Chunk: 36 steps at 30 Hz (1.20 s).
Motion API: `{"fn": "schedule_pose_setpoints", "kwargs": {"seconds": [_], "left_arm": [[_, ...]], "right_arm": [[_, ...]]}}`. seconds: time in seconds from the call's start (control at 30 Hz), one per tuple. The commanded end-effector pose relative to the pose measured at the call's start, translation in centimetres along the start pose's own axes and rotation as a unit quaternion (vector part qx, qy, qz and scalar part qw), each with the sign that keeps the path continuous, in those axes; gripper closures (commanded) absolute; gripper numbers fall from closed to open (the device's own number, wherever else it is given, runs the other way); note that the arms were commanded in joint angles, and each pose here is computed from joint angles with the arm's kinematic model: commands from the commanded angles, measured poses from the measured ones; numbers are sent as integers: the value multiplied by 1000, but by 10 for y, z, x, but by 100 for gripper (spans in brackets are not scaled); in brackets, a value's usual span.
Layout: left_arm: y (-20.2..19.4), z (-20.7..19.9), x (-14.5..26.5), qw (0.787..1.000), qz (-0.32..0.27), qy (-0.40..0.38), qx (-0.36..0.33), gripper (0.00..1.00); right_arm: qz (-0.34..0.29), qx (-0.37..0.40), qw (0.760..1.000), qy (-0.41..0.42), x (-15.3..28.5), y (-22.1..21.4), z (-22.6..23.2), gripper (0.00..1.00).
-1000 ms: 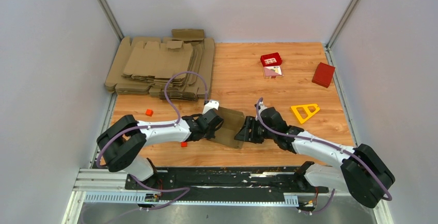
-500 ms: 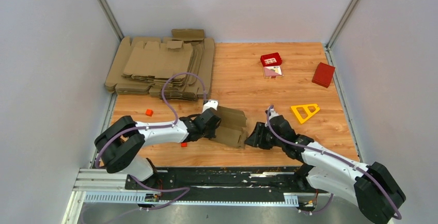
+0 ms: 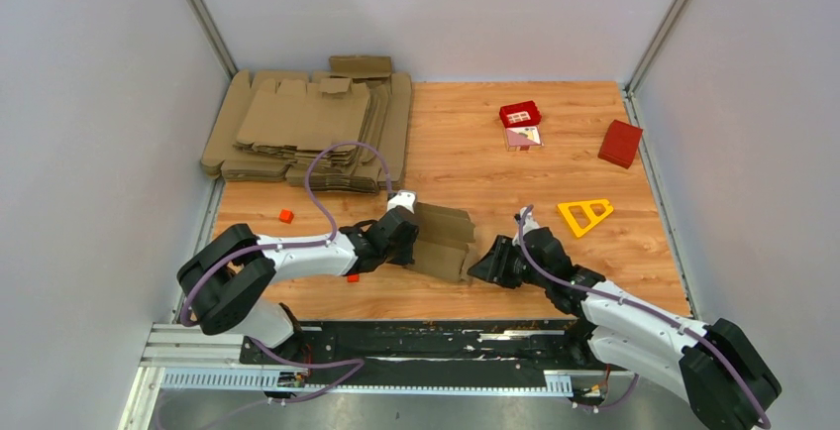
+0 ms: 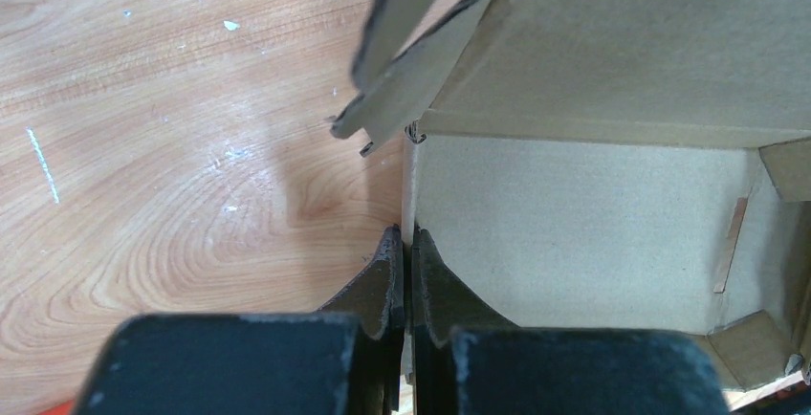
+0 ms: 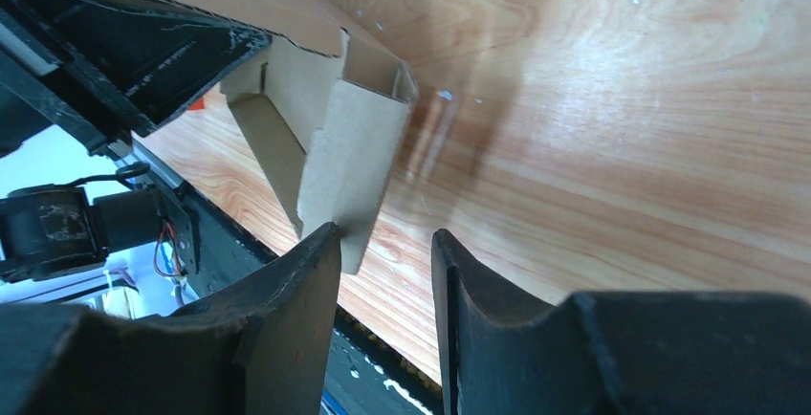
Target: Fold the paper box
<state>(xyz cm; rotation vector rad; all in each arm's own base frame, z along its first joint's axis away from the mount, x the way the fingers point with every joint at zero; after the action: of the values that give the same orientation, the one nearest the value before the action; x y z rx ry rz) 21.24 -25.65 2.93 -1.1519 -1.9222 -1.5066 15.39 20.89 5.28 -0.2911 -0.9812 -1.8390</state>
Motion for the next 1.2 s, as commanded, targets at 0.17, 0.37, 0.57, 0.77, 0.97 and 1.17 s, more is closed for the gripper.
{"fn": "schedule_pose_setpoints", "kwargs": {"seconds": [0.17,0.37,0.57,0.77,0.97,1.17], "left_arm": [[-10,-3,3,1000,17,-19,12,100],[-10,-6,3,999,20,-25,13,100],[-8,-1,3,1000,17,-11,10,100],[-6,0,3,1000,15,-3,6,100],[-5,-1,2,1000,13,12,-5,100],[-5,1,3,1000,10,25,-12,100]], "right_arm": [[-40,2,998,58,-1,23,27,62],[-29,3,996,80,-5,24,37,65],[-20,2,995,94,-8,24,43,69],[7,6,995,102,-15,19,46,69],[20,10,994,106,-21,19,49,67],[34,16,996,79,-27,20,43,67]]}}
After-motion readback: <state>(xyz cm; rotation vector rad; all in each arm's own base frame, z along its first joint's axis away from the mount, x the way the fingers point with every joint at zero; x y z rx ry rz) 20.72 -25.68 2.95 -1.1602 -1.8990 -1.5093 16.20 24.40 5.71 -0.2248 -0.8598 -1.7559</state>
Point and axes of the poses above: each gripper's point midway between its finger pads, its own x axis back along the fingers, its own z axis along the line the jaws close on, y = z × x, the point moved 1 cm from there along x, back along the fingers, and after that the axes turned 8 degrees about x, right-handed, at the moved point
